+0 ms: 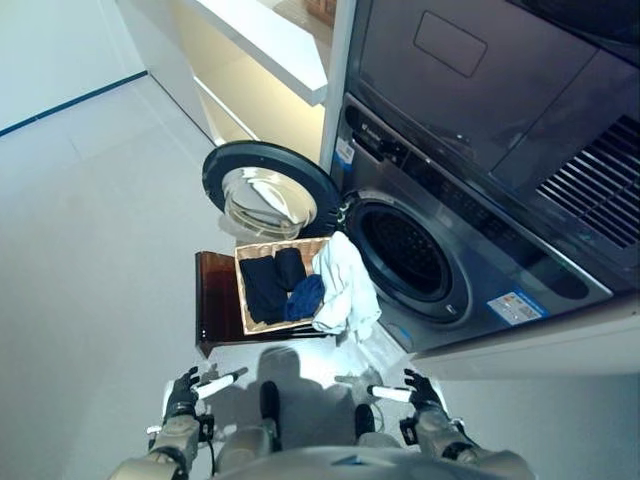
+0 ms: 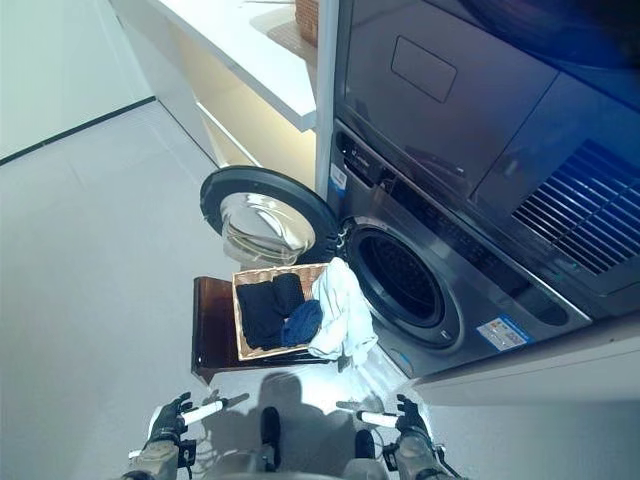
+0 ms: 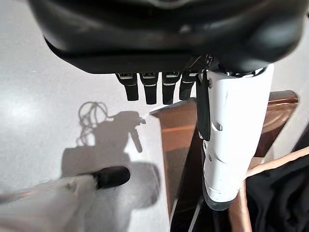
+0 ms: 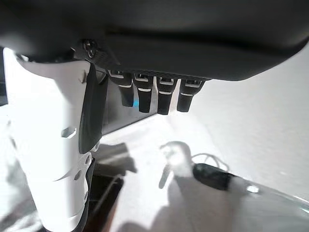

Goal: Pick up the clothes and place them into the washing machine

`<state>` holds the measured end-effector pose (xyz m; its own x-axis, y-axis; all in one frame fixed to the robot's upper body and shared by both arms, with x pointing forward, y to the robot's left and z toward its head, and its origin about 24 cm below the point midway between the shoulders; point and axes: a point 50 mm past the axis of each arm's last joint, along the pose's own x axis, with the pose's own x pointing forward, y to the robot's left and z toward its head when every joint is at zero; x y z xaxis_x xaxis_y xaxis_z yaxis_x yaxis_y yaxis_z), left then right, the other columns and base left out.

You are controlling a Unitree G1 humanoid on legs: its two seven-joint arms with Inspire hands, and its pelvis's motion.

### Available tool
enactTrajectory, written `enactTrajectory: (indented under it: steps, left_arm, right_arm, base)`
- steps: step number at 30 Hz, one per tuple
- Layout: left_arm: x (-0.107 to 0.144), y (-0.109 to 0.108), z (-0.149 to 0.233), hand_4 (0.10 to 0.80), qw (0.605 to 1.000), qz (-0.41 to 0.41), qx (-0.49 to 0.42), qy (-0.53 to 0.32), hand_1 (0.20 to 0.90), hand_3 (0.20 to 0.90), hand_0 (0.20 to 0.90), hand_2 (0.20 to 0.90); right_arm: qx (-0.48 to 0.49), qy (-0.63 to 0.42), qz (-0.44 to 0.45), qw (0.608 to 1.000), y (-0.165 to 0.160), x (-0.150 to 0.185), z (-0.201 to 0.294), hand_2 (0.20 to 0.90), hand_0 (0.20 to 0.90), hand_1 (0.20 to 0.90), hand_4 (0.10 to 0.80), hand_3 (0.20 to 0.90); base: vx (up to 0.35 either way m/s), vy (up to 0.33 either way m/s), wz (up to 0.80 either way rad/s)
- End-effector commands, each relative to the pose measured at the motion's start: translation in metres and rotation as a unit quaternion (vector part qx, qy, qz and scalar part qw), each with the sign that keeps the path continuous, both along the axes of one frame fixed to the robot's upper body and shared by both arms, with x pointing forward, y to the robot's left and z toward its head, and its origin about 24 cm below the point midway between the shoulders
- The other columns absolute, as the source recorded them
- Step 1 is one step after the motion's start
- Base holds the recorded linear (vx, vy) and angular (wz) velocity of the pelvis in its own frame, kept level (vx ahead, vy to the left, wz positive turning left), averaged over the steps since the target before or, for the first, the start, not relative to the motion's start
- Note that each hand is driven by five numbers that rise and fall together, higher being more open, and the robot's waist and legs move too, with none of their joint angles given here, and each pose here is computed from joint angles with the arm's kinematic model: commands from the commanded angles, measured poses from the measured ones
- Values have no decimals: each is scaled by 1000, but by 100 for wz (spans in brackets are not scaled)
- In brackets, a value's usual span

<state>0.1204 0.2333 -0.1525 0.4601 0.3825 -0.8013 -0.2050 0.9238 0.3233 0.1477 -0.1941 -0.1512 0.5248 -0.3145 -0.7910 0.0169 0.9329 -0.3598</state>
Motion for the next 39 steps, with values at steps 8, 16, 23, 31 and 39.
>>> enactTrajectory:
  steps: [8, 16, 23, 31, 39]
  left_arm:
    - [14, -2, 4, 800, 1000, -18, 13, -11, 900, 900, 900, 900]
    - [11, 7, 5, 800, 1000, -7, 25, -11, 900, 900, 900, 900]
    - [7, -16, -1, 800, 999, -32, -4, -4, 900, 900, 900, 900]
    - [1, -22, -4, 800, 999, -46, -10, 8, 900, 900, 900, 900]
    - [8, -32, -4, 800, 998, -65, -9, -1, 900, 900, 900, 900]
  right_arm:
    - [-44, -48, -13, 998, -32, 22, 16, 900, 900, 900, 800, 900]
    - [-44, -79, 23, 996, -19, 42, 23, 900, 900, 900, 800, 900]
    - [-49, -48, 4, 998, -27, 23, 16, 900, 900, 900, 800, 900]
    - [-53, -81, -5, 995, -30, 39, 25, 900, 900, 900, 800, 900]
    - [-44, -191, -1, 981, -19, 97, 61, 900, 900, 900, 800, 900]
  base:
    - [80, 111, 15]
    - [140, -50, -36]
    - [105, -187, 63]
    - [57, -30, 6]
    - [-12, 25, -3]
